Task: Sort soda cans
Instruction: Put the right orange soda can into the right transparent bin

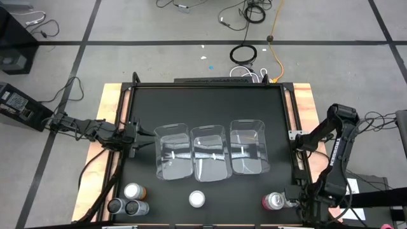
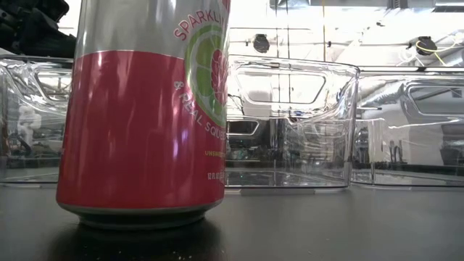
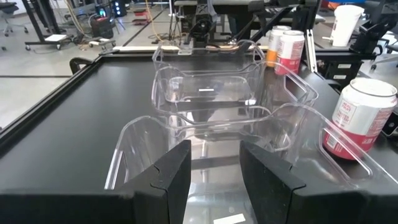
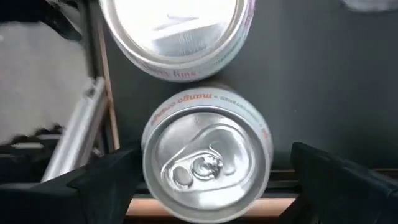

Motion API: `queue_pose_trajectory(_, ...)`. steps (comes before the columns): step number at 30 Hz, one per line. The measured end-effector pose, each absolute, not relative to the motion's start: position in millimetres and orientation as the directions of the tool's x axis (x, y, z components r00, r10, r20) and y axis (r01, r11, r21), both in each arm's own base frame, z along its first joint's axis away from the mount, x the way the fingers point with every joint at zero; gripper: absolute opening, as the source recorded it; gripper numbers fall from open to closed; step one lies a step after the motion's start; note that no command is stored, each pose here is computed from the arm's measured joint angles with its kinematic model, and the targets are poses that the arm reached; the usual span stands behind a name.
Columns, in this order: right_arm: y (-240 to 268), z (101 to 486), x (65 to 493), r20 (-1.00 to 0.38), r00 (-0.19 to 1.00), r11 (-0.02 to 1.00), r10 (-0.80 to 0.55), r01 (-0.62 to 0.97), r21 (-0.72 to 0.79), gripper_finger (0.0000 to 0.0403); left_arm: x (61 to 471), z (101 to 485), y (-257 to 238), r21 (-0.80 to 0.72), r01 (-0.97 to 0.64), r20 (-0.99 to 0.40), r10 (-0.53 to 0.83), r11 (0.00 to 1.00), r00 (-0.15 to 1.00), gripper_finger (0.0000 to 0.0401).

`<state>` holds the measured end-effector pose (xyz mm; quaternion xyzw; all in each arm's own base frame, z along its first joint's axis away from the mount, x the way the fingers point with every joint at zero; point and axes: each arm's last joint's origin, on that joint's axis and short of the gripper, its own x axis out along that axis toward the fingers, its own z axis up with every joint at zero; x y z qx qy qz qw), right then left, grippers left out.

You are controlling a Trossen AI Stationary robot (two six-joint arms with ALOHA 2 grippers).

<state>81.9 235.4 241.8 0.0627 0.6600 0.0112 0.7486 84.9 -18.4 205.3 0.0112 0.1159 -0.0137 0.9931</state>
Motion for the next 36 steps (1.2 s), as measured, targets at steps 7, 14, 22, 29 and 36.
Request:
queue_pose_trajectory(7,246,227,86,-0.993,0.099,0.996,0.067,0.054,0.072,0.0396,85,204,-18,0.023,0.03,-0.246,-0.023,0.999,0.969,0.0148)
queue_pose_trajectory(14,248,221,88,-0.994,0.103,0.995,0.038,0.086,0.047,0.0385,85,204,-18,0.023,0.03,-0.246,-0.023,0.999,0.969,0.0148)
queue_pose_trajectory(22,248,220,89,-0.994,0.103,0.993,0.04,0.11,0.051,0.029,85,204,-18,0.023,0.03,-0.246,-0.023,0.999,0.969,0.0148)
queue_pose_trajectory(29,248,221,89,-0.994,0.102,0.993,0.04,0.103,0.051,0.0279,85,204,-18,0.024,0.03,-0.246,-0.023,0.999,0.969,0.0148)
queue_pose_trajectory(36,241,228,86,-0.995,0.088,0.987,0.045,0.148,0.058,0.0279,85,204,-18,0.024,0.03,-0.246,-0.023,0.999,0.969,0.0148)
